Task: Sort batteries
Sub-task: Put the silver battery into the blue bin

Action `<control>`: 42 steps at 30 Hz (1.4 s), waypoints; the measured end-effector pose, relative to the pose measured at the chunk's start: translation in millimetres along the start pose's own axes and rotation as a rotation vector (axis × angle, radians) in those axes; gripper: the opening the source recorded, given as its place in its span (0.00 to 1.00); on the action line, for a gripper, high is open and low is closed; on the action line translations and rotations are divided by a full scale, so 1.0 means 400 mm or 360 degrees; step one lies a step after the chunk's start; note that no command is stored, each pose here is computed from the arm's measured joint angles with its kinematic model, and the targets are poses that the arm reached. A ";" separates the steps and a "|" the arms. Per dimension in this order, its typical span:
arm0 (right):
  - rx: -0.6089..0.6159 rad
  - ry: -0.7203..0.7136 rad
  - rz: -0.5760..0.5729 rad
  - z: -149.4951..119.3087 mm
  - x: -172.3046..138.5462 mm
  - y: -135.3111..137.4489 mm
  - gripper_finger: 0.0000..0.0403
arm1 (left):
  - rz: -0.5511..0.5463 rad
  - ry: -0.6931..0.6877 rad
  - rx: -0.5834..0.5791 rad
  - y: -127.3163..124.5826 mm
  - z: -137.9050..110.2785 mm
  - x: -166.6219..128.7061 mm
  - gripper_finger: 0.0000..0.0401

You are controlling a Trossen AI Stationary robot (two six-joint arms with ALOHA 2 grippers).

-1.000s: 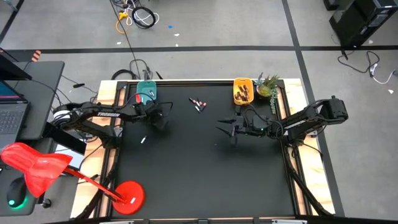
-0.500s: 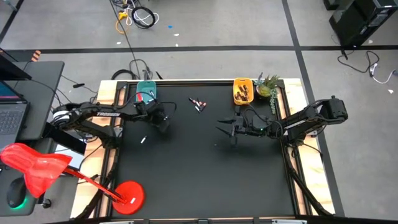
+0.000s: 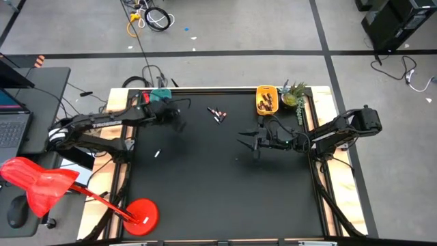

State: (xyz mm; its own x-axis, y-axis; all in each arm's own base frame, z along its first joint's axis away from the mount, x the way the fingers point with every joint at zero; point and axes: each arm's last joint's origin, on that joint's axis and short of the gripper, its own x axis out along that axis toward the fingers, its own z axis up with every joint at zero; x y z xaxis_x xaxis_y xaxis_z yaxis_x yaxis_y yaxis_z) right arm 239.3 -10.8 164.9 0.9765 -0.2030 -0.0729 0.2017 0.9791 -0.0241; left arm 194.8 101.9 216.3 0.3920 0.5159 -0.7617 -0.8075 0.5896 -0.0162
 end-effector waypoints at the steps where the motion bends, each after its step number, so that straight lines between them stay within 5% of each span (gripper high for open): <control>1: 0.0001 -0.0001 0.0000 0.000 0.000 0.000 0.37 | 0.0055 0.0005 -0.0009 0.009 0.003 -0.010 0.05; 9: 0.0012 -0.0005 0.0004 0.001 0.000 0.001 0.37 | 0.0439 0.0137 -0.0065 0.066 -0.017 -0.041 0.05; 28: 0.0001 -0.0007 0.0004 0.001 0.000 0.001 0.37 | 0.0627 0.0211 -0.0236 0.162 -0.003 -0.012 0.05; 42: -0.0012 -0.0006 0.0004 0.001 0.000 0.002 0.37 | 0.0528 0.0221 -0.0141 0.161 0.016 0.039 0.39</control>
State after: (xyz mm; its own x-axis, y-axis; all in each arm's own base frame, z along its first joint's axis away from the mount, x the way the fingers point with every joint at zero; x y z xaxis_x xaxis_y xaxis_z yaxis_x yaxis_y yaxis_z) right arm 239.3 -10.2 165.3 0.9773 -0.2004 -0.0694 0.1986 0.9796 -0.0311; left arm 151.7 151.6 207.6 0.0439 0.5772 -0.8154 -0.9180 0.3454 0.1950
